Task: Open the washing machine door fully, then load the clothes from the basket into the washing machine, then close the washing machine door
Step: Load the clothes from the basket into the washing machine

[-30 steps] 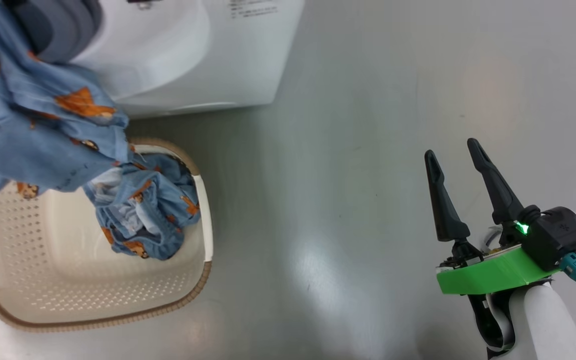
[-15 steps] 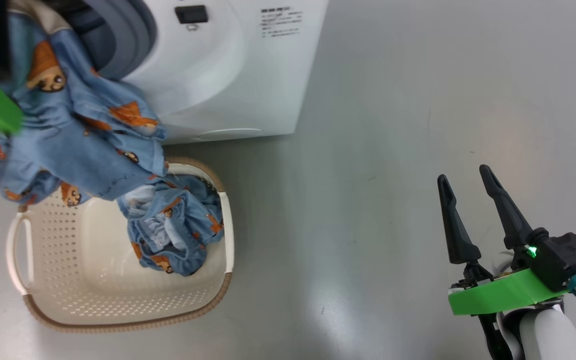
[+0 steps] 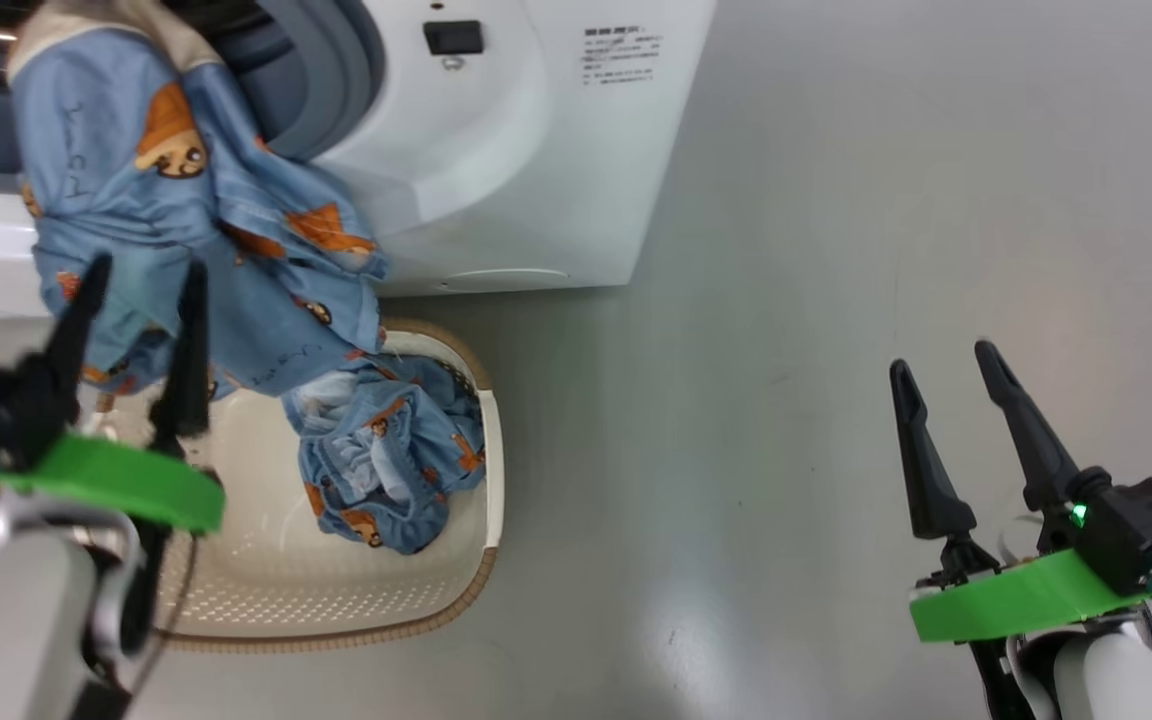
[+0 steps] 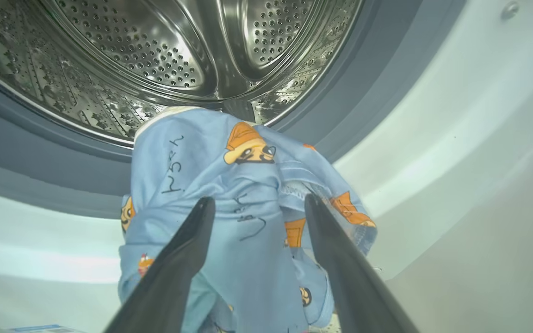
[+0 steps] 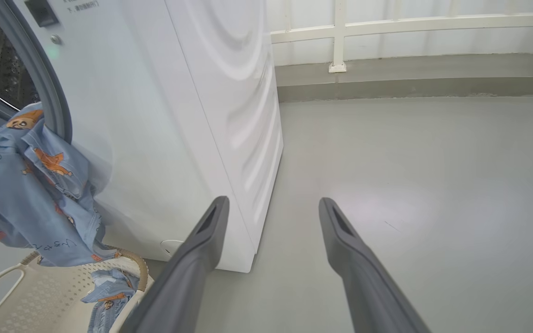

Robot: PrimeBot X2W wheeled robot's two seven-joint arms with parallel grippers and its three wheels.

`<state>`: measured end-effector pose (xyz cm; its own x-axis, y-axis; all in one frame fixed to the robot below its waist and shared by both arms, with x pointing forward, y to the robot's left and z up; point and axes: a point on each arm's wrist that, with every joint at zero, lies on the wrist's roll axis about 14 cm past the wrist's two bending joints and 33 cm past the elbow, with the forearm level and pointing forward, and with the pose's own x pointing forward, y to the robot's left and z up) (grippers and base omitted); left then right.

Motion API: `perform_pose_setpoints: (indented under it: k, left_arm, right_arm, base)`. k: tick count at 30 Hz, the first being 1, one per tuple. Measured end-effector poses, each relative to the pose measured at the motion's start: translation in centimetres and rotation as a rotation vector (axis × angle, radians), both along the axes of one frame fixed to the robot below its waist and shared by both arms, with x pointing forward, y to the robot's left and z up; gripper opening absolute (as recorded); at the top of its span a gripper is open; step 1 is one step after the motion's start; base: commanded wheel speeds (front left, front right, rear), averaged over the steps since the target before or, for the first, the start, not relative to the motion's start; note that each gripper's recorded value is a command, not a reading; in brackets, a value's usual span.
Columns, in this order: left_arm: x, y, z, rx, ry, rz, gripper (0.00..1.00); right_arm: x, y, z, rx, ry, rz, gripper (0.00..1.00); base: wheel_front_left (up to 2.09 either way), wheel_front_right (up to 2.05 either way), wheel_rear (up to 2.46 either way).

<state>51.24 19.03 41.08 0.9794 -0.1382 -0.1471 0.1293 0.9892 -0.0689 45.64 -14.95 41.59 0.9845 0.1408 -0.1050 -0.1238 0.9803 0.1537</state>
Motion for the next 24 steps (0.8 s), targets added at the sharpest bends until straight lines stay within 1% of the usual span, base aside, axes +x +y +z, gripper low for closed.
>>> perform_pose_setpoints:
  k: [7, 13, 24]
  left_arm:
    - [-3.9, 0.6, 0.3, -0.056, 0.005, 0.102, 1.0]
    - [-6.3, 1.1, -0.5, -0.073, 0.037, 0.169, 1.0]
    - [-7.1, 0.4, -1.7, -0.084, 0.056, 0.181, 1.0]
  right_arm:
    - [-0.4, 0.8, 0.5, 0.008, -0.003, 0.021, 1.0]
    - [-0.7, 1.1, 0.8, 0.011, -0.005, 0.029, 1.0]
    - [-0.8, 1.0, 0.6, 0.011, 0.002, 0.029, 1.0]
  base:
    - [0.0, 0.0, 0.0]
    - [0.0, 0.0, 0.0]
    - [0.0, 0.0, 0.0]
